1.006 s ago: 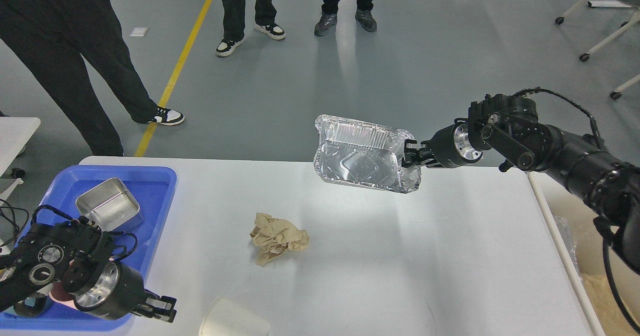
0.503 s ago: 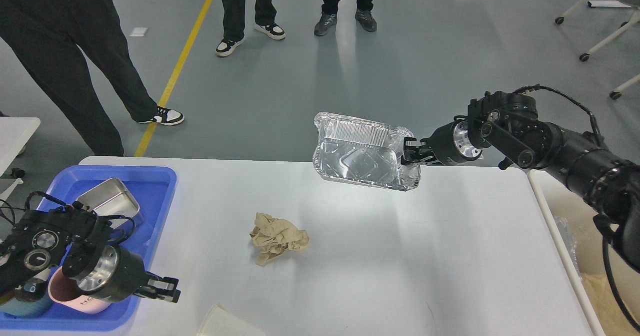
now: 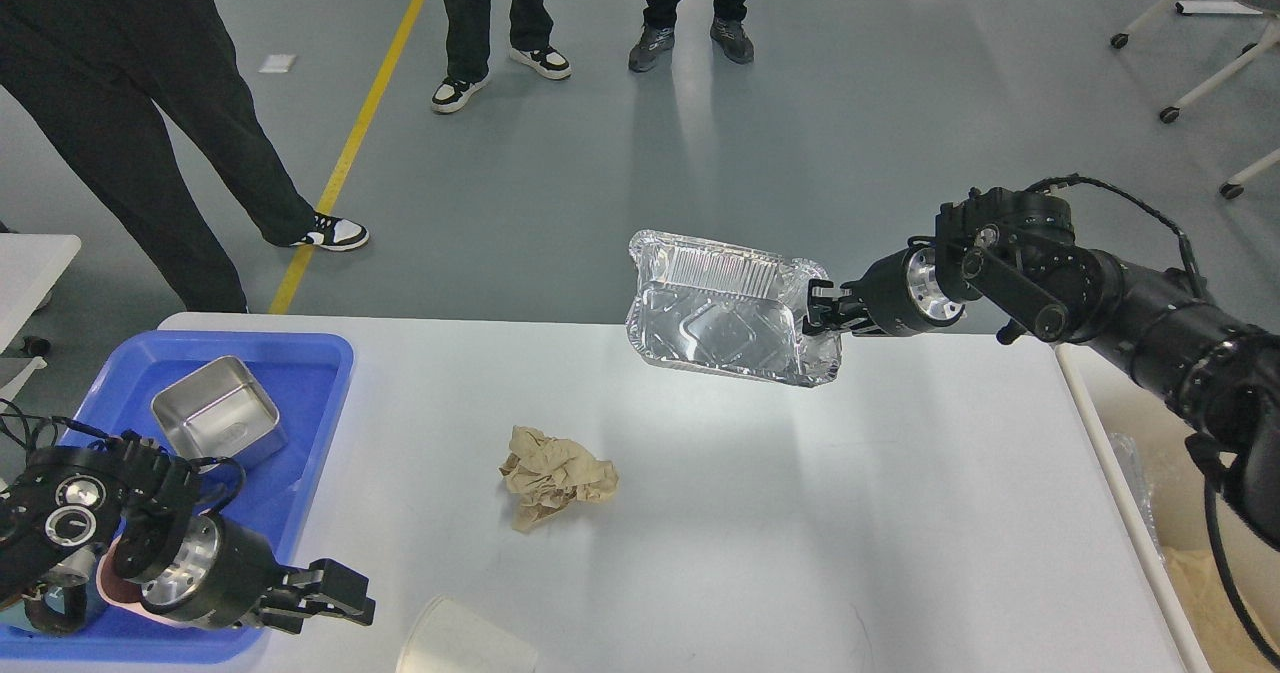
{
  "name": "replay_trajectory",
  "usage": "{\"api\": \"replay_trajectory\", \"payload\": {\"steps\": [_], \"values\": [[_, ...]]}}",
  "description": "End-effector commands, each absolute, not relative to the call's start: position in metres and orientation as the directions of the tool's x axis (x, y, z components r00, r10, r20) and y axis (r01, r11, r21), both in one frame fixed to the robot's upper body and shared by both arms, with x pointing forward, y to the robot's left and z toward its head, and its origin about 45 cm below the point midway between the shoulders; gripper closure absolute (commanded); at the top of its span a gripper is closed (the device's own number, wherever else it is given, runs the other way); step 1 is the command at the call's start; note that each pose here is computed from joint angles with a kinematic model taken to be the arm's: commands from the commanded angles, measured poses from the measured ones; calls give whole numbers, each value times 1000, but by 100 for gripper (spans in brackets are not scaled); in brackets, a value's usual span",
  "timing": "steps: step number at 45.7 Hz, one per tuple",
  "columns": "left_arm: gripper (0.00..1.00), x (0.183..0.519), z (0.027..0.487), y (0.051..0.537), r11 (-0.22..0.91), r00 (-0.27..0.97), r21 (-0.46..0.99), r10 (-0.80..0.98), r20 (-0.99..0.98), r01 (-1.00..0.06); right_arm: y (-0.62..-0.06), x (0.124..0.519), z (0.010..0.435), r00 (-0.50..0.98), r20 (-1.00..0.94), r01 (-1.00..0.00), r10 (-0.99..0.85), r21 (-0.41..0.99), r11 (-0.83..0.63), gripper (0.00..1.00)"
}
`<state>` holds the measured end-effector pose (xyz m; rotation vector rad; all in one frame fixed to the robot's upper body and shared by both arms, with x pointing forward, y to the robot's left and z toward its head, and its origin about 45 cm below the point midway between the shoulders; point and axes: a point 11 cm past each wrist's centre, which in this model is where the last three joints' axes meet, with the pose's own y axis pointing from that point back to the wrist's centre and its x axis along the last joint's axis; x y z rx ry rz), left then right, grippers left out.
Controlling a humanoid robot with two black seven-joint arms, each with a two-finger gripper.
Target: Tidy desktop
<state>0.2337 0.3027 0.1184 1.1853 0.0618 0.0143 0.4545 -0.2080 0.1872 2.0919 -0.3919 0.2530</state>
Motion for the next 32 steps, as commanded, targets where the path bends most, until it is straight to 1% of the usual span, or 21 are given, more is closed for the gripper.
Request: {"api": "replay_trajectory", "payload": {"steps": [1, 11, 32], "values": [[7, 231, 102, 277, 414, 998, 909, 28, -59, 42, -208, 454, 187, 927, 332, -375, -178, 786, -491, 100], [7, 231, 93, 249, 462, 998, 885, 7, -66, 55, -208, 454, 186, 927, 329, -373, -178, 787, -492, 100], [8, 230, 79, 221, 481, 997, 874, -19, -74, 74, -208, 452, 183, 929, 324, -369, -177, 788, -493, 100]]}}
